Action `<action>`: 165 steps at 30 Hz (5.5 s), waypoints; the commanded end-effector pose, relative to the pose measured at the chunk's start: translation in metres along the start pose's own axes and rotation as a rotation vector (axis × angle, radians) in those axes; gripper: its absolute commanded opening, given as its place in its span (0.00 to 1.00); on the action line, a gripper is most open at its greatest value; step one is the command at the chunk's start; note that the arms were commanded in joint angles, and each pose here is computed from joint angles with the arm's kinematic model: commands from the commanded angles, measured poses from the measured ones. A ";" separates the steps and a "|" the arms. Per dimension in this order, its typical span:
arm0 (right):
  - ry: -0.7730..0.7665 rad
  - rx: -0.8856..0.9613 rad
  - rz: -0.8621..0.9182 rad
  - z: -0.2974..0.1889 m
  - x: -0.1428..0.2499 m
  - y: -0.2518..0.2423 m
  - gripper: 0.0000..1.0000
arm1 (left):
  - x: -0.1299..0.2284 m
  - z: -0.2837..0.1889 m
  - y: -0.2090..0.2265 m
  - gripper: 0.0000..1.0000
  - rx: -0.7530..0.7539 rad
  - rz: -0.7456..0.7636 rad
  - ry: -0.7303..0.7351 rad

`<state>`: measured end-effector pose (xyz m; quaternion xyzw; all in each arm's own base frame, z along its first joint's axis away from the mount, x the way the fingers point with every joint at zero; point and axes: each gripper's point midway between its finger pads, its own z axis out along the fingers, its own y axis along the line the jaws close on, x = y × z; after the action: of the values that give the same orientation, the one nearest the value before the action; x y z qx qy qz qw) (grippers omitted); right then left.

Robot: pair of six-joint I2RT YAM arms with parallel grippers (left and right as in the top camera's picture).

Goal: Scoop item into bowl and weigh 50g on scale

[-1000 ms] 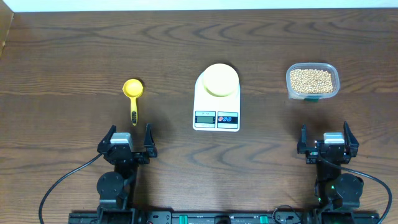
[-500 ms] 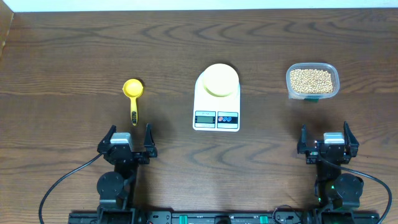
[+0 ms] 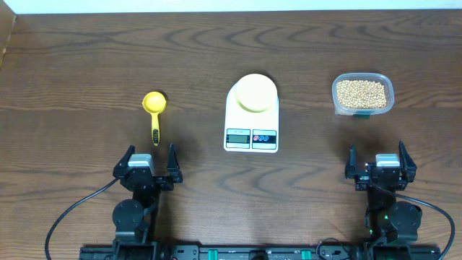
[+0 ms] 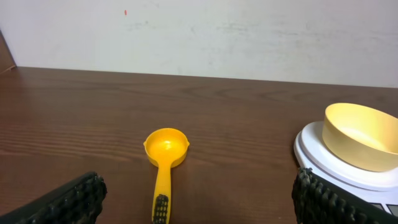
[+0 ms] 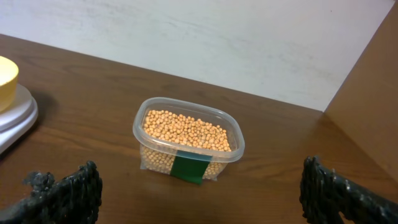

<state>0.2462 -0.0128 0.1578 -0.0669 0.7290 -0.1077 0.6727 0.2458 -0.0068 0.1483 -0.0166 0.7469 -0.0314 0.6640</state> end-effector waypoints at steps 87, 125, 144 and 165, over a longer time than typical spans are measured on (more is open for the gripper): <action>0.003 0.013 -0.001 0.000 0.001 -0.002 0.99 | 0.015 0.178 0.064 0.73 0.060 -0.050 1.048; 0.003 0.013 -0.001 0.000 0.001 -0.002 0.99 | 0.103 0.215 0.086 0.08 -0.010 -0.083 1.127; 0.003 0.013 -0.001 0.000 0.001 -0.002 0.99 | -0.135 0.161 -0.041 0.07 0.118 -0.101 0.634; 0.003 0.013 -0.001 0.000 0.001 -0.002 0.99 | -0.134 0.134 -0.111 0.07 0.277 -0.028 0.664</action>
<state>0.2461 -0.0134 0.1579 -0.0657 0.7289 -0.1089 0.6726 0.3950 -0.1121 0.2689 0.0813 0.9112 -0.1421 0.3779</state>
